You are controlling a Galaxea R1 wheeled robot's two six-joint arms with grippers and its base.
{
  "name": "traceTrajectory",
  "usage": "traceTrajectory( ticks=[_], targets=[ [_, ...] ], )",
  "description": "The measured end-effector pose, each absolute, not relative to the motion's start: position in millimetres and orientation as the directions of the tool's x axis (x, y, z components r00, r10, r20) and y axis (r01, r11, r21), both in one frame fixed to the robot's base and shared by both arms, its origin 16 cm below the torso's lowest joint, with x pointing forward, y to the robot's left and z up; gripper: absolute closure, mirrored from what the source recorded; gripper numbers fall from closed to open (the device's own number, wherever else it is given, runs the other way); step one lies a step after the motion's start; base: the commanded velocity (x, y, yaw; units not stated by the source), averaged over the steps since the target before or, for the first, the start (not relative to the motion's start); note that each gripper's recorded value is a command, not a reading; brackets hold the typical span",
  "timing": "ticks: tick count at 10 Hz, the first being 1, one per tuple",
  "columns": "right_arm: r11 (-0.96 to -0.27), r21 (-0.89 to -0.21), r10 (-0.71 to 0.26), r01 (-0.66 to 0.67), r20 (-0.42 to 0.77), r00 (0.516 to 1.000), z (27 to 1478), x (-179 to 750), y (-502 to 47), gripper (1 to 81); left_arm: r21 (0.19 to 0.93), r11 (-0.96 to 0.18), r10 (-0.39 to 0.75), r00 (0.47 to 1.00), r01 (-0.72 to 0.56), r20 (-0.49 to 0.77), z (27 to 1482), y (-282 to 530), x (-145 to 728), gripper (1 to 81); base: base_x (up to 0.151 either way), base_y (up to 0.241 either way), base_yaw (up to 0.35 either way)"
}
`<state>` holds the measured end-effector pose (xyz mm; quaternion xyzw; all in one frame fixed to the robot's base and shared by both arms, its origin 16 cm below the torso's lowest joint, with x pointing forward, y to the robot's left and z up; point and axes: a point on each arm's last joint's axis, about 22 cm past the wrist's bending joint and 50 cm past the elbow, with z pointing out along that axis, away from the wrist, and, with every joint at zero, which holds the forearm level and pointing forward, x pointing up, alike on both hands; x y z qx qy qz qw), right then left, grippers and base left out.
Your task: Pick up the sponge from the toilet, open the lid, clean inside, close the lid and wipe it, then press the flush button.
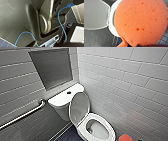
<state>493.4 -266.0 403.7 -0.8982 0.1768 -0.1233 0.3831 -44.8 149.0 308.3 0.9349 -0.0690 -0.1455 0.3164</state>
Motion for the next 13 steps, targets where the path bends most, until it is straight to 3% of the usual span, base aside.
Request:
traceTrajectory(
  ticks=[6, 13],
  targets=[
    [-0.642, -0.729, -0.405, -0.237, 0.060, 0.912, 377, 526, -251, 81.1, 0.597, -0.802, -0.219, 0.925, 0.010, -0.310, 306, 141, -73, 1.0, 0.000, 0.000, 0.000],
    [-0.659, -0.723, -0.328, -0.207, 0.028, 0.944, 358, 628, -170, 81.1, 0.560, -0.828, -0.223, 0.910, 0.013, -0.350, 286, 135, -93, 1.0, 0.000, 0.000, 0.000]
  ],
)
